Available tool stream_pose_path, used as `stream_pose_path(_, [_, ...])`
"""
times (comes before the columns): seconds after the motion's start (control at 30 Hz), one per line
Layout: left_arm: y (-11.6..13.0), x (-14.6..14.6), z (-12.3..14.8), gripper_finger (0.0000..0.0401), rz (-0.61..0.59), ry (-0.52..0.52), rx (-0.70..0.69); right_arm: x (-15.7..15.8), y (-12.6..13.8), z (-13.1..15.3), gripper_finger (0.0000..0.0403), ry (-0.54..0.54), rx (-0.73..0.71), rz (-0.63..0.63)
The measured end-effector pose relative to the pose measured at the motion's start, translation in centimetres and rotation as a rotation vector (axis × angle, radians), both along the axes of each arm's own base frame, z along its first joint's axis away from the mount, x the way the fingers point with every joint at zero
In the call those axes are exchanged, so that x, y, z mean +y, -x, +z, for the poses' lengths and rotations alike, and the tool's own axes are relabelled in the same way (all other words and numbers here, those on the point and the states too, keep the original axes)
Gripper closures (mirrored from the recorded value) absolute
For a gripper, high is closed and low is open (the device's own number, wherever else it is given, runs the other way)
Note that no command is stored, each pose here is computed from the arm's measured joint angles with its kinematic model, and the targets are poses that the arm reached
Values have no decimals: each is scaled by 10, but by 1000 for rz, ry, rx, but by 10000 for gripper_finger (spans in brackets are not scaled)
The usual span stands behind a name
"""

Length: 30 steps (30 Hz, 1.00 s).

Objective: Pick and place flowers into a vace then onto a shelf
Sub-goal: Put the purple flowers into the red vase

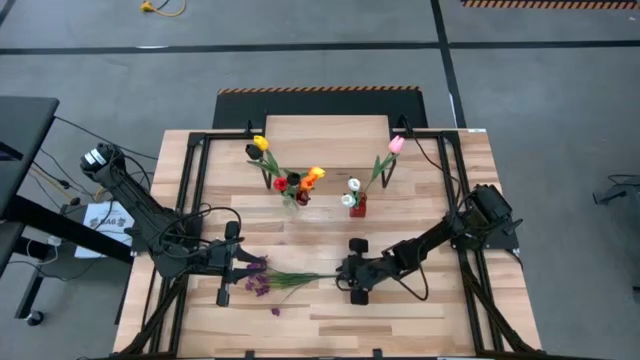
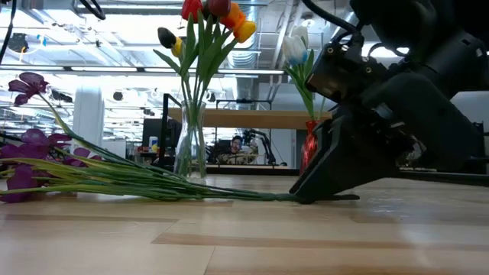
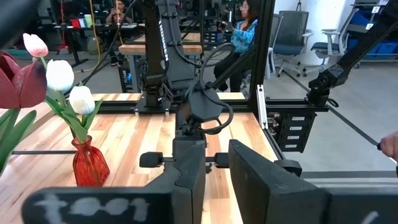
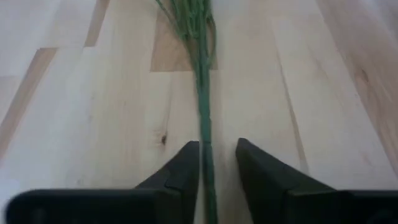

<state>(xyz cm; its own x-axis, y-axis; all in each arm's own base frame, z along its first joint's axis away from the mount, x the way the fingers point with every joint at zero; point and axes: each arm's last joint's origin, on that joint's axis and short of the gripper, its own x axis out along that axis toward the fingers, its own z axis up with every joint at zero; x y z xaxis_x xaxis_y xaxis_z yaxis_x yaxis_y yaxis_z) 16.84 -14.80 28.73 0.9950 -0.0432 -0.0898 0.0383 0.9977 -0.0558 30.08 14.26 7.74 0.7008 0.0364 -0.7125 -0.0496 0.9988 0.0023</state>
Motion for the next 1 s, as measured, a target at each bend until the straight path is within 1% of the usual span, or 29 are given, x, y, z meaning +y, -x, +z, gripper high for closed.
stream_pose_path(0.07, [0, 0, 0, 340, 0, 0, 0, 0, 0, -4, 319, -1, 13, -15])
stream_pose_path(0.17, [0, 0, 0, 340, 0, 0, 0, 0, 0, -7, 378, -7, 12, -40])
stream_pose_path(0.2, [0, 0, 0, 340, 0, 0, 0, 0, -1, -9, 388, -17, 5, -50])
stream_pose_path(0.33, [0, 0, 0, 340, 0, 1, 0, 3, -1, -11, 394, -28, -34, -72])
stream_pose_path(0.47, [0, 0, 0, 340, 1, 4, 0, 11, 2, -5, 397, 7, -76, 2])
stream_pose_path(0.67, [0, 0, 0, 340, 2, 2, 1, 26, 13, 18, 401, 41, -103, 168])
stream_pose_path(0.73, [0, 0, 0, 340, 2, 1, 2, 31, 16, 30, 401, 55, -146, 210])
stream_pose_path(0.9, [0, 0, -1, 340, 4, -5, 6, 39, 19, 58, 402, 118, -274, 260])
stream_pose_path(1.0, [0, 0, -1, 340, 8, -11, 5, 46, 24, 77, 402, 146, -362, 324])
